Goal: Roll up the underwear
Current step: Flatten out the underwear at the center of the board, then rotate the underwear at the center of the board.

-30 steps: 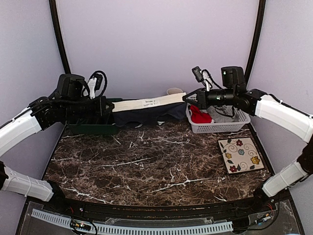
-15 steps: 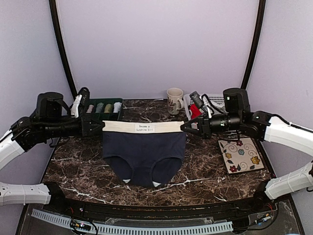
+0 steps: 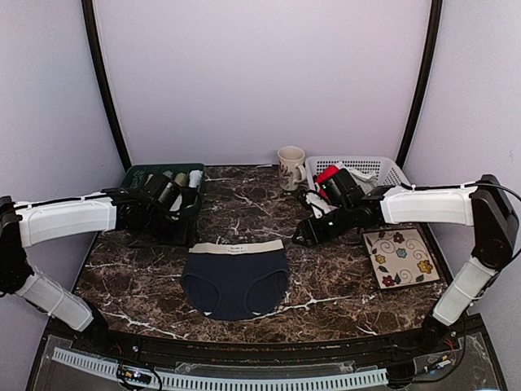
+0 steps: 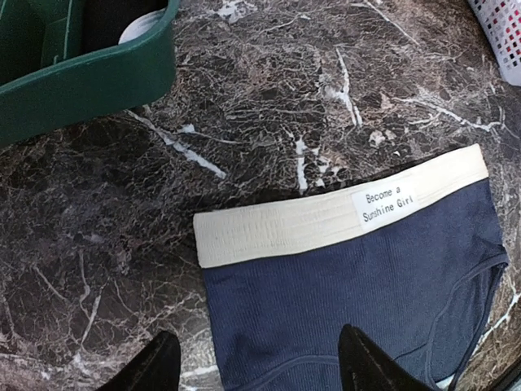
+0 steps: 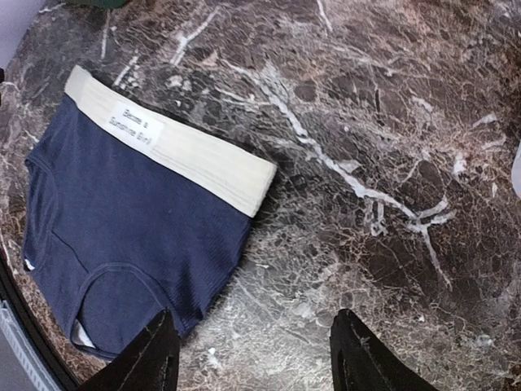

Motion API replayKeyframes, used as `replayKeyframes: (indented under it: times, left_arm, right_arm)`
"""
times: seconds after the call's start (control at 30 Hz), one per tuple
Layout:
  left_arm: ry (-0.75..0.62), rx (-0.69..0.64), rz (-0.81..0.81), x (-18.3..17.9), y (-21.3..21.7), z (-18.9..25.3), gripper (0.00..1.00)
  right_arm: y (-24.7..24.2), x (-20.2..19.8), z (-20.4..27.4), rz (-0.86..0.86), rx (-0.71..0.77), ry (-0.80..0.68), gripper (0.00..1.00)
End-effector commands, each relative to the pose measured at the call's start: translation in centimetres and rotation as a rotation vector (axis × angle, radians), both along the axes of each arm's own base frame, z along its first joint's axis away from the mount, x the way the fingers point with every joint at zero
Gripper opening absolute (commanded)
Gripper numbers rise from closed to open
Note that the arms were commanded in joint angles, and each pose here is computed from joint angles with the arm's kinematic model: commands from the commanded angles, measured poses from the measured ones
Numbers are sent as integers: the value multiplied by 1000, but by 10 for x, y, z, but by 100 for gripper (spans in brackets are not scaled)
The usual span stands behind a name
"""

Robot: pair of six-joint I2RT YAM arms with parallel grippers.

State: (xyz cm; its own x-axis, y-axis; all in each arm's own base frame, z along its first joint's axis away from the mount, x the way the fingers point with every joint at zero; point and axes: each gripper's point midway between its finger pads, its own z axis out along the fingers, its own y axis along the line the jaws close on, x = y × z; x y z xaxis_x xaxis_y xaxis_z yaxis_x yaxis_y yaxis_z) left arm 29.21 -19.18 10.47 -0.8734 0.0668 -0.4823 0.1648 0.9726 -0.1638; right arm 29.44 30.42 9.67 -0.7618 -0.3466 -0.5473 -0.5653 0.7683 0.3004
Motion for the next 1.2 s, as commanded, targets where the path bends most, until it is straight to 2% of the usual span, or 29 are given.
replayKeyframes:
  times: [0.0,0.13,0.3,0.47,0.63,0.8,1.03,1.17]
  left_arm:
    - [-88,-70,-50,-18,7,32,70]
    - [-7,-179,-148,-45,-9,20,65]
    - [59,-242,-179,-63,-17,5,62]
    - [142,-237,-187,-74,-21,-17,59]
    - [190,-206,-171,-78,-18,-32,56]
    - [211,-164,-151,-78,-12,-42,56]
    - [203,-167,-185,-74,-20,-38,56]
    - [179,-125,-245,-75,-30,-30,52]
  right_arm:
    - [14,-14,34,77,101,-9,60]
    - [40,-37,18,183,132,74,53]
    - [68,-52,-3,295,124,137,41]
    - [77,-56,-33,353,59,183,30]
    - [62,-64,-61,362,-13,220,27]
    - [37,-88,-88,362,-77,293,26]
    - [23,-139,-85,416,-79,371,24]
    - [30,-179,-58,472,27,442,26]
